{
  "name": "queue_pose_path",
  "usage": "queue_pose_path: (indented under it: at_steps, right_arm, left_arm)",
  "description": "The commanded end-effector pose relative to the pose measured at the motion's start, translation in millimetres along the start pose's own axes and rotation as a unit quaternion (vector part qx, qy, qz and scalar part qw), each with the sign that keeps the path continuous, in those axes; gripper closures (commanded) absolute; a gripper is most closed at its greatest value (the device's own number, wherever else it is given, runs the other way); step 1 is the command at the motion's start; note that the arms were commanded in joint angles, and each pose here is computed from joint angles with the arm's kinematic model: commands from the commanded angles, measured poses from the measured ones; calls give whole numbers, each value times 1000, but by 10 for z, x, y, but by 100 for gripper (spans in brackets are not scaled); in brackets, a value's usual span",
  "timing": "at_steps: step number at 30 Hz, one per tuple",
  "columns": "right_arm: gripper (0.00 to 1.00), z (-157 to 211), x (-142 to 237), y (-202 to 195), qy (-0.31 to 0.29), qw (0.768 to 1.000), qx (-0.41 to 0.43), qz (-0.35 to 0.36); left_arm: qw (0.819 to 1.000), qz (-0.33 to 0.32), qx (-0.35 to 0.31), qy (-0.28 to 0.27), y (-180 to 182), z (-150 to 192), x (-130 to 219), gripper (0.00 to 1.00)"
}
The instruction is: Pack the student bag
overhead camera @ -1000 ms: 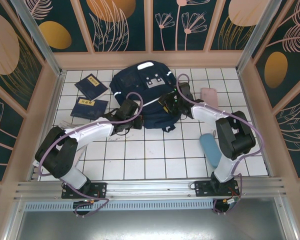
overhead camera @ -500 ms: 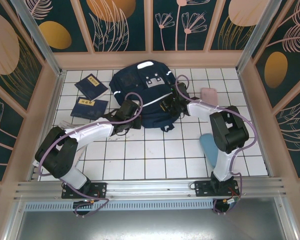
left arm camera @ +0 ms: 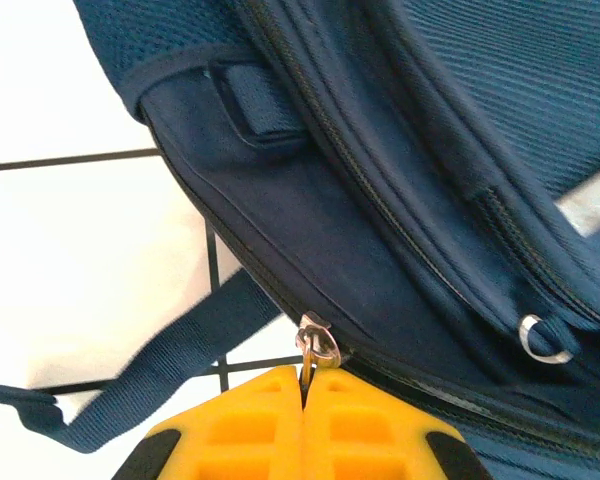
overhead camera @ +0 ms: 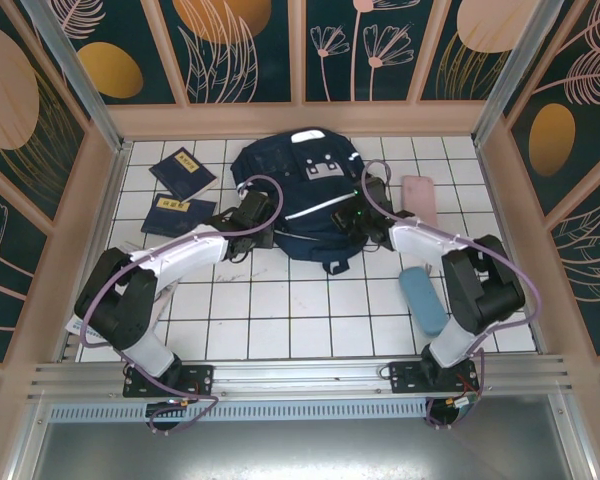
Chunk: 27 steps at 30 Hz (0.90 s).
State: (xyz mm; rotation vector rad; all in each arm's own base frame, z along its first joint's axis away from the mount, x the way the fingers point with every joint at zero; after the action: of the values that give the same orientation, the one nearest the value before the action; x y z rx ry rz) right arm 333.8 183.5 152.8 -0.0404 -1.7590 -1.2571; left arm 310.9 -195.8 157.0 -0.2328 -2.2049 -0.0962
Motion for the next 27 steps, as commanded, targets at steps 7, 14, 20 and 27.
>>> queue_pose_path:
  at_steps: [7, 14, 20, 27]
  right_arm:
    - [100, -140, 271, -312, -70, 996, 16, 52]
    - [42, -137, 346, -56, -51, 994, 94, 3]
    - [30, -70, 393, 129, -28, 983, 174, -42]
    - [28, 59, 351, 154, 5, 978, 202, -55]
  left_arm:
    - [1000, -9, 8, -26, 77, -368, -92, 89]
    - [996, -12, 68, -52, 401, -418, 155, 25]
    - [979, -95, 177, -40, 1090, -197, 136, 10]
    - [936, -194, 293, -20, 1616, 305, 133, 2]
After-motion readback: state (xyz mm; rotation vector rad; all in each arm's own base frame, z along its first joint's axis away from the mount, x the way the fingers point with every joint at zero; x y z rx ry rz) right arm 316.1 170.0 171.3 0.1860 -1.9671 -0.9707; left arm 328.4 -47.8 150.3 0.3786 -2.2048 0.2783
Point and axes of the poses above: each hand's point on the last joint's axis, 136 mm out from that joint toward the fingers, its own x axis back along the fingers, its own y axis along the line the jaws close on, z = x × y, the point moved 8 cm from there along x, back along the fingers, and after that the axes turned 7 degrees about -x, right-handed, at the moved point
